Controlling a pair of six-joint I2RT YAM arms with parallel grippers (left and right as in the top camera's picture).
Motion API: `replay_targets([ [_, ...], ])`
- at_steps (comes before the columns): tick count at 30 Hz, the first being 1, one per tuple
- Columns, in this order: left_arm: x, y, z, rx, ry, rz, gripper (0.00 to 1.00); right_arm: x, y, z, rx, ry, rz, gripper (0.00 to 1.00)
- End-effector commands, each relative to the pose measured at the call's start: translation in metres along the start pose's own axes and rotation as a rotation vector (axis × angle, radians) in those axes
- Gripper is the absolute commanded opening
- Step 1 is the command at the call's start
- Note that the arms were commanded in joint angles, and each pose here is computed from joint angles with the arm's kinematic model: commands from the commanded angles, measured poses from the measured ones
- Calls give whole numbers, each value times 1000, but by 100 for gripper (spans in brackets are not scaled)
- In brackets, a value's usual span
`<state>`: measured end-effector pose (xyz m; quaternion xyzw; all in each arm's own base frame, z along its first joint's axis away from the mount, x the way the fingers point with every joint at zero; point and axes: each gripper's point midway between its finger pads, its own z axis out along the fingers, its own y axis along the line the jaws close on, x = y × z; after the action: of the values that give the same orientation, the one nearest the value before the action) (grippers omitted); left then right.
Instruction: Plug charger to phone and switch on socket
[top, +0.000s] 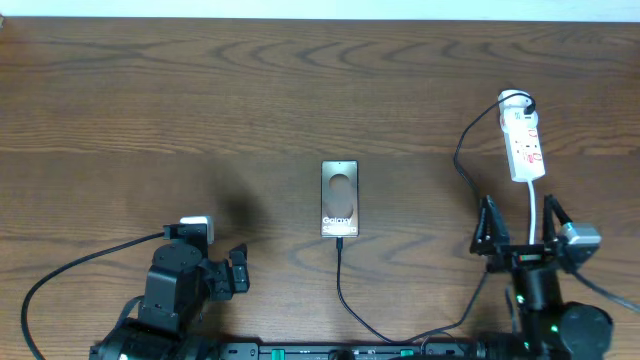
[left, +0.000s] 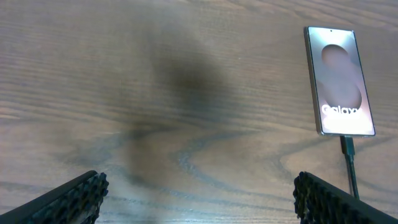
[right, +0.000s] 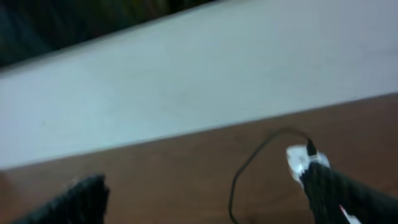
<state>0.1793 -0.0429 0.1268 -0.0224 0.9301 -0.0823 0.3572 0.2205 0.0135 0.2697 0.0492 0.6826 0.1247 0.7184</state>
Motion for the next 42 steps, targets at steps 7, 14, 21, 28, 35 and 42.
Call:
replay_targets([
  [7,0,1,0,-4,-2,17,98,56,-15,14,0,10,5,99],
  [14,0,1,0,-4,-2,17,98,97,-30,19,53,81,14,99],
  [21,0,1,0,-4,-2,17,98,108,-36,18,70,122,-130,99],
  [28,0,1,0,-4,-1,17,98,108,-36,18,66,127,-217,99],
  [35,0,1,0,-4,-2,17,98,108,-36,18,65,126,-217,99],
  [42,0,1,0,-4,-1,17,98,108,-36,18,66,126,-217,99],
])
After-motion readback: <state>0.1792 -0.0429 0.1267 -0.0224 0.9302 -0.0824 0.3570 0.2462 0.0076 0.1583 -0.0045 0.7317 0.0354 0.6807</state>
